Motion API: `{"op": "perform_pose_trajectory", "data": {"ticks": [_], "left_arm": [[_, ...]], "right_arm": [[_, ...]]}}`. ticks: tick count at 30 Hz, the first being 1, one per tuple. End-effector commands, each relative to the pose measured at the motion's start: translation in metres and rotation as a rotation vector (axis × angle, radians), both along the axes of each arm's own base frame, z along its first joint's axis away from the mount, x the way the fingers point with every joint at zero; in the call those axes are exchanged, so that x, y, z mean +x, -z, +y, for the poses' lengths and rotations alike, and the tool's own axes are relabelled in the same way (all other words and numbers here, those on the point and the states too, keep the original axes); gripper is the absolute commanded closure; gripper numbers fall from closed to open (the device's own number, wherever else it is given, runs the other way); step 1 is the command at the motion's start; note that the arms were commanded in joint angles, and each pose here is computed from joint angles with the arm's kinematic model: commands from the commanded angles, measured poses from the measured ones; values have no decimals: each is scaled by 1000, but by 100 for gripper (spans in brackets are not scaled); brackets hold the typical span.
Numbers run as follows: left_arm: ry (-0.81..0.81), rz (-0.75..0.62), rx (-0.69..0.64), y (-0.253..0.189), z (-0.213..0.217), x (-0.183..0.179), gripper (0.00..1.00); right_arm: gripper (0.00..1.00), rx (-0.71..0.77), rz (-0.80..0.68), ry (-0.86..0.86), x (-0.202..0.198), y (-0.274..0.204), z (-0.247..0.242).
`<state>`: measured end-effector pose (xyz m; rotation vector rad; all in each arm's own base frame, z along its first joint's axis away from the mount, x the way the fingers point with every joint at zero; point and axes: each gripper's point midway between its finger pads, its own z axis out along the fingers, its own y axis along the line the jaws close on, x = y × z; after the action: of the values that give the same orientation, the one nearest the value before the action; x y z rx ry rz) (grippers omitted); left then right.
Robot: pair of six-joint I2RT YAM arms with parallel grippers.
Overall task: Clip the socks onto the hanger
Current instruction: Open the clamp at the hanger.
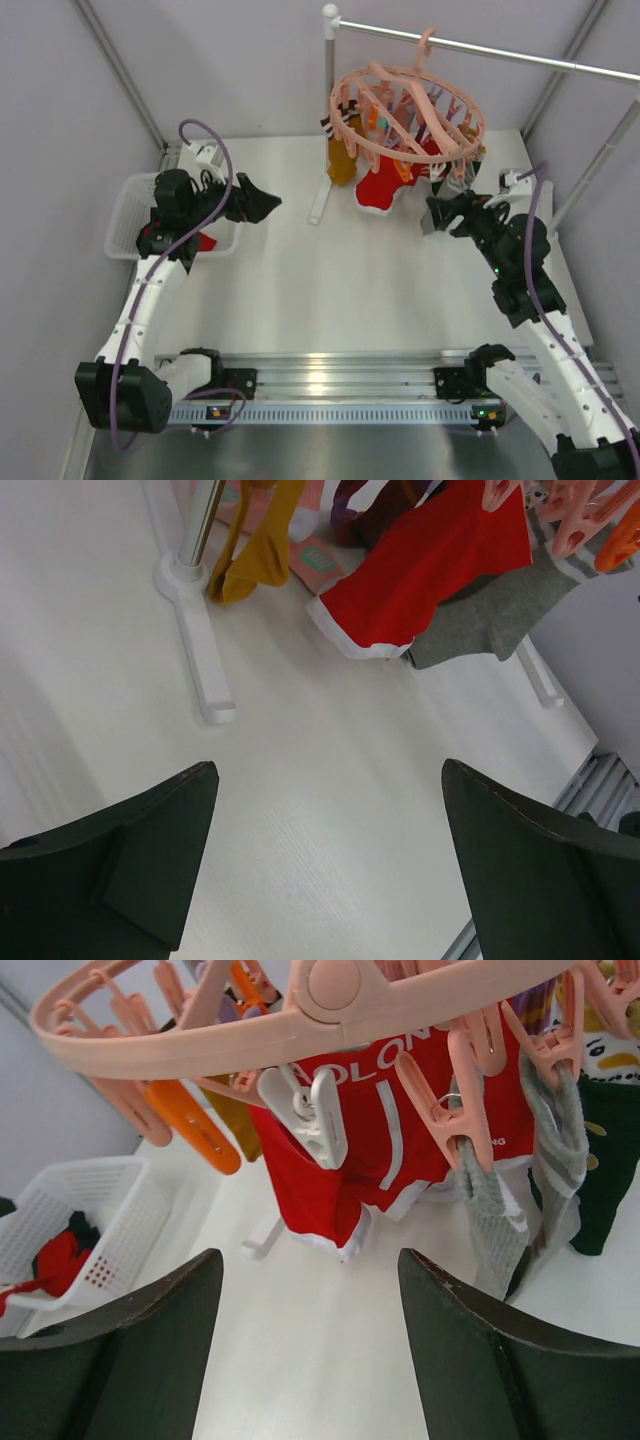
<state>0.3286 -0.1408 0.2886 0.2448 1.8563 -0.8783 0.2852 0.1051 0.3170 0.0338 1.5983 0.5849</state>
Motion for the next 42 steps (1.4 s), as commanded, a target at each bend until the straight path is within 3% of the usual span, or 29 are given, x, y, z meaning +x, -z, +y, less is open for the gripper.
{"op": "perform_pose_trajectory", "data": {"ticks": [1, 14, 23, 30, 34, 42], "left_arm": [[38, -111, -44, -30, -7, 5, 2], [53, -102, -63, -28, -11, 3, 2], [78, -109, -76, -26, -15, 5, 2], [101, -112, -73, -23, -21, 2, 2], [135, -121, -58, -19, -28, -1, 2], [265, -172, -1, -8, -56, -17, 2]], "right_arm": [[30, 26, -115, 156, 17, -46, -9], [30, 7, -123, 313, 52, -53, -11], [23, 68, -155, 230, 59, -55, 8], [25, 66, -167, 258, 67, -56, 6], [33, 67, -173, 252, 70, -55, 7], [75, 71, -155, 151, 59, -55, 21]]}}
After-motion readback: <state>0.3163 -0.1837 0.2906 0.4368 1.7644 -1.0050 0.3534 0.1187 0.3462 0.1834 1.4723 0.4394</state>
